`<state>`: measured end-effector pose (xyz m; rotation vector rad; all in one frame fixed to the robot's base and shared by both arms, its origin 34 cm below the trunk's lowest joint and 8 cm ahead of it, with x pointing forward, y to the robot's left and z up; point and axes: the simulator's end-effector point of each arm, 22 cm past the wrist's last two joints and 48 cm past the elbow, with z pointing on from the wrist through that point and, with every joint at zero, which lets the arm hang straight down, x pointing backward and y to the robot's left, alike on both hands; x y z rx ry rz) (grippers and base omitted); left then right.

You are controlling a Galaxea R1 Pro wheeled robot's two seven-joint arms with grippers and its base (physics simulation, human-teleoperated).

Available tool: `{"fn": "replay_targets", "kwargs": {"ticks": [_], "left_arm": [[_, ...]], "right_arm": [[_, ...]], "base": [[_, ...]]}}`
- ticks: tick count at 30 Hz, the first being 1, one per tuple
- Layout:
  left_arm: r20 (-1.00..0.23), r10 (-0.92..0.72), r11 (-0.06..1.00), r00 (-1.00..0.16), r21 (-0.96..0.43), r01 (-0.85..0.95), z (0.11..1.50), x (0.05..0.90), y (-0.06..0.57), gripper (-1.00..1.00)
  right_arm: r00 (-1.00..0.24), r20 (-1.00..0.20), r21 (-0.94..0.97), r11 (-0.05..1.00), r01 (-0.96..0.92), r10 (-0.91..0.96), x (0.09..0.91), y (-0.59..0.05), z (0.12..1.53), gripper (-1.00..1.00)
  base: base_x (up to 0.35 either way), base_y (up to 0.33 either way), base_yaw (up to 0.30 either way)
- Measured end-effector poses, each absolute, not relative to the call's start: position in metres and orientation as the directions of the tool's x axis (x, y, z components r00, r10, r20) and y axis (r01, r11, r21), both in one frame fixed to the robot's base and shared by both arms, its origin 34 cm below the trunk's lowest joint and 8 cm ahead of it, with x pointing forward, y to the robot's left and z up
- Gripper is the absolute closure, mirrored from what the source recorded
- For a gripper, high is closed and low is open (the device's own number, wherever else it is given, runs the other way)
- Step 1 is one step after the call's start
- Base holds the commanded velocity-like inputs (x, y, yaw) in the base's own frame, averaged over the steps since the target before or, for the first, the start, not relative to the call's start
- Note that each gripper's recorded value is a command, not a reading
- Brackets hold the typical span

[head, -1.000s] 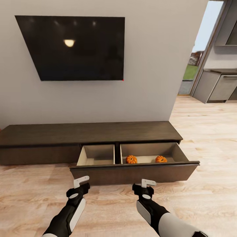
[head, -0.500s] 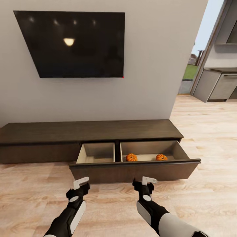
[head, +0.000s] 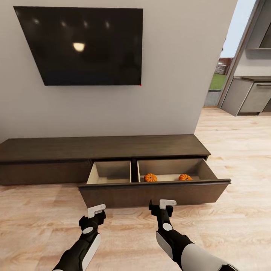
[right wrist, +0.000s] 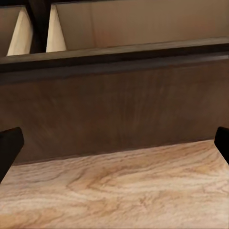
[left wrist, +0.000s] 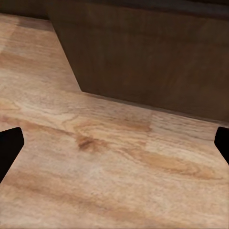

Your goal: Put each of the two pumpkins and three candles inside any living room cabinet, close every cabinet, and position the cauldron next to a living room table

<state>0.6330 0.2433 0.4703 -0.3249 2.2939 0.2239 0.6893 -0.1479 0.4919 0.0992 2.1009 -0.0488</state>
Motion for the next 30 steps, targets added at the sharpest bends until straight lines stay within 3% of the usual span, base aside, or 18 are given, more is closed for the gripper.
{"fn": "replay_targets", "kwargs": {"ticks": [30], "left_arm": [[-0.746, -0.138, 0.955, -0.651, 0.075, -0.288, 0.411, 0.623, 0.243, -1.00]], "right_arm": [[-0.524, -0.851, -0.006, 0.997, 0.083, 0.039, 0.672, -0.149, 0.424, -1.00]], "base": [[0.000, 0.000, 0.000]]}}
